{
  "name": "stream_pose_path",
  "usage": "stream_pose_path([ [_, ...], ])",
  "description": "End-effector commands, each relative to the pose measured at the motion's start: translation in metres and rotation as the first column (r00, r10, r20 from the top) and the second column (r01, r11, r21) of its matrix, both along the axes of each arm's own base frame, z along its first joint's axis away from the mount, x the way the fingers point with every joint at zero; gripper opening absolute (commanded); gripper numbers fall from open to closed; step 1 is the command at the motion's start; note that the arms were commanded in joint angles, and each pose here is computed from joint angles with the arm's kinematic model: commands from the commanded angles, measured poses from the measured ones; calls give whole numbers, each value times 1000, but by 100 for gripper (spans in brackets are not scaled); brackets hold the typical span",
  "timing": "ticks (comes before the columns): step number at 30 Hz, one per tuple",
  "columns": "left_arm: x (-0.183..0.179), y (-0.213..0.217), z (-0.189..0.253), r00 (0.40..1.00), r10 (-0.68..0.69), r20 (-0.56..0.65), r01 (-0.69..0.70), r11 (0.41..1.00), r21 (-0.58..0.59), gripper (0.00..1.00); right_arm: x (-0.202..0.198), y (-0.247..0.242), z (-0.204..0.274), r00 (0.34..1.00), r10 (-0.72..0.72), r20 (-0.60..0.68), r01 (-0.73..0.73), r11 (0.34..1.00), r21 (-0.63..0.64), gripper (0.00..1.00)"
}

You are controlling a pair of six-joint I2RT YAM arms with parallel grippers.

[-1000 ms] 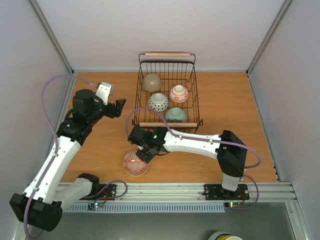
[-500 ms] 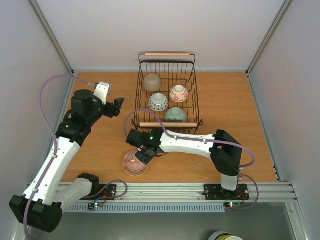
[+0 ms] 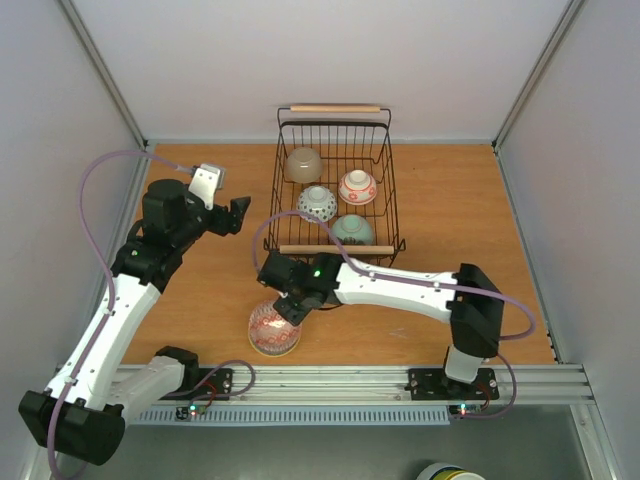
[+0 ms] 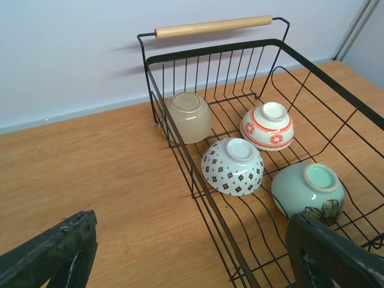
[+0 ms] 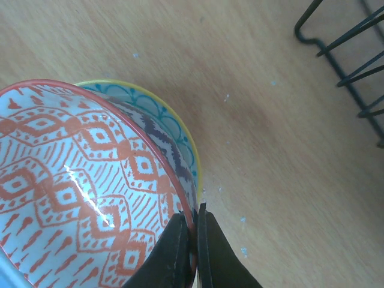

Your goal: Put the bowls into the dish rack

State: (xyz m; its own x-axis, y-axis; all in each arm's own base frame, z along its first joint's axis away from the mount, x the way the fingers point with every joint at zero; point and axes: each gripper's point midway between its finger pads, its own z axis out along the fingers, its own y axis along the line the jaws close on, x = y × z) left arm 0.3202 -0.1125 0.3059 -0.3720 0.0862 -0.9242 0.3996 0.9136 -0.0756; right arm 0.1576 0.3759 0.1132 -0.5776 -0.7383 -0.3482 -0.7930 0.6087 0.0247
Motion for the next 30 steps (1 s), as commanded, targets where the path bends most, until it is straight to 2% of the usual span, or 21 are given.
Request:
stream_pose_path([
  [1,-1,-6,20,997,-32,66,34,999,-41,86,1,2,54,996,22,85,-32,992,121,1],
  [7,-15,-27,19,983,-176,59,180,982,-66,87,19,-18,94,974,-33,222,1,990,140,1],
  [13,-31,-44,21,953,-298,62,302,949,-87,87,52,-54,144,921,-175,348,108,973,205,1],
  [20,-54,-69,17,871,-490,29,489,861,-138,87,87,-83,186,843,-313,438,211,940,267,1],
  [26,-75,-85,16,779,-627,11,617,764,-189,83,107,-79,201,809,-336,482,226,935,273,1],
  [30,-77,-88,12,759,-650,-12,635,745,-206,81,114,-71,210,796,-329,507,209,937,280,1],
])
